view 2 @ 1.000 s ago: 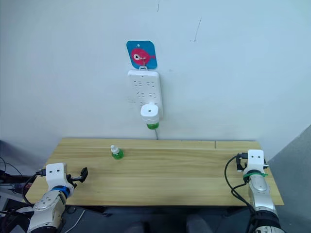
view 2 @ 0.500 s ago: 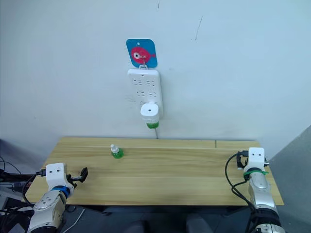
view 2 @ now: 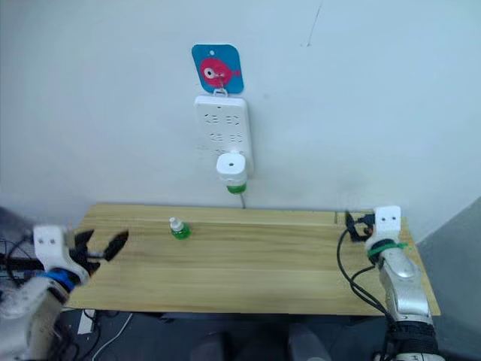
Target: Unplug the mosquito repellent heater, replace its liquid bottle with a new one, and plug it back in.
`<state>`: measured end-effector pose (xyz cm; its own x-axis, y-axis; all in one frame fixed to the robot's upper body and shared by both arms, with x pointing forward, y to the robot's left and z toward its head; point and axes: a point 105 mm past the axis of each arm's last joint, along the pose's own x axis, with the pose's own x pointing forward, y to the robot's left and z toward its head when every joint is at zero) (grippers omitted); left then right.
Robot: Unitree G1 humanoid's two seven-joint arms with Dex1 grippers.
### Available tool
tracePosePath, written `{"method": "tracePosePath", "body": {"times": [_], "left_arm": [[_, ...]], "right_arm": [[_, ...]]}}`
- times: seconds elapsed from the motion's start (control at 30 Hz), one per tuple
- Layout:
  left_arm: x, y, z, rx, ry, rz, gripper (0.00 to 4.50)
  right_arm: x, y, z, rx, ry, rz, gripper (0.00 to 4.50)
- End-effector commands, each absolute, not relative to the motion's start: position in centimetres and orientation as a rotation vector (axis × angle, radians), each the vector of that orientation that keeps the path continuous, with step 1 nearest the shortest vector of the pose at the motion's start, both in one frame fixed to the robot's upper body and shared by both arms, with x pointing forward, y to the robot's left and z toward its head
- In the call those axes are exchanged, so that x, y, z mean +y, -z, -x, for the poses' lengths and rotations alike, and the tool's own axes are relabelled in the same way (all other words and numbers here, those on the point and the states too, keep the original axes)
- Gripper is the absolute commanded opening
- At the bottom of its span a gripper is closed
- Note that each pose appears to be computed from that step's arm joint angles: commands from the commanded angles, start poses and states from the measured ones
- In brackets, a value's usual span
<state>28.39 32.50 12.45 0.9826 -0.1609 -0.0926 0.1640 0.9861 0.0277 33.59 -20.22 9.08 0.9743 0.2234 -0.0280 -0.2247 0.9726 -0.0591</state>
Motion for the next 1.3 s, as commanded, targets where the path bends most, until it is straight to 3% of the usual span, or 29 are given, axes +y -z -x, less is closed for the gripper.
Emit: {"method": "tracePosePath", "body": {"times": [0.03,0.1,0.4,0.77,0.93,1.3], "left_arm": [[29.1,-17.2,-29.7,0.021,0.370,-0.050,3.58],[27.0,-19.0,-31.0,0.006,0.473,-0.078,2.96],[20.8,-22.6,-35.8,-0.039,0.772,-0.132,2.96],[16.0,-23.3,-40.2,-0.052,1.011,-0.224,2.96],[14.9,-23.0,-41.0,-0.041,1.069,-0.266,2.96],[14.4,-23.7,-42.1,-0.049,1.075,-0.334,2.96]], "right_arm": [[-15.5,-13.4,-33.1,-0.070,-0.434,0.020,4.50],[-13.1,-15.3,-32.7,-0.099,-0.532,0.008,4.50],[-6.7,-20.3,-29.7,-0.172,-0.802,-0.016,4.50],[-3.6,-24.3,-27.5,-0.237,-0.949,-0.031,4.50],[-3.7,-24.6,-27.5,-0.236,-0.935,-0.034,4.50],[-5.2,-22.2,-27.5,-0.180,-0.871,-0.020,4.50]]}}
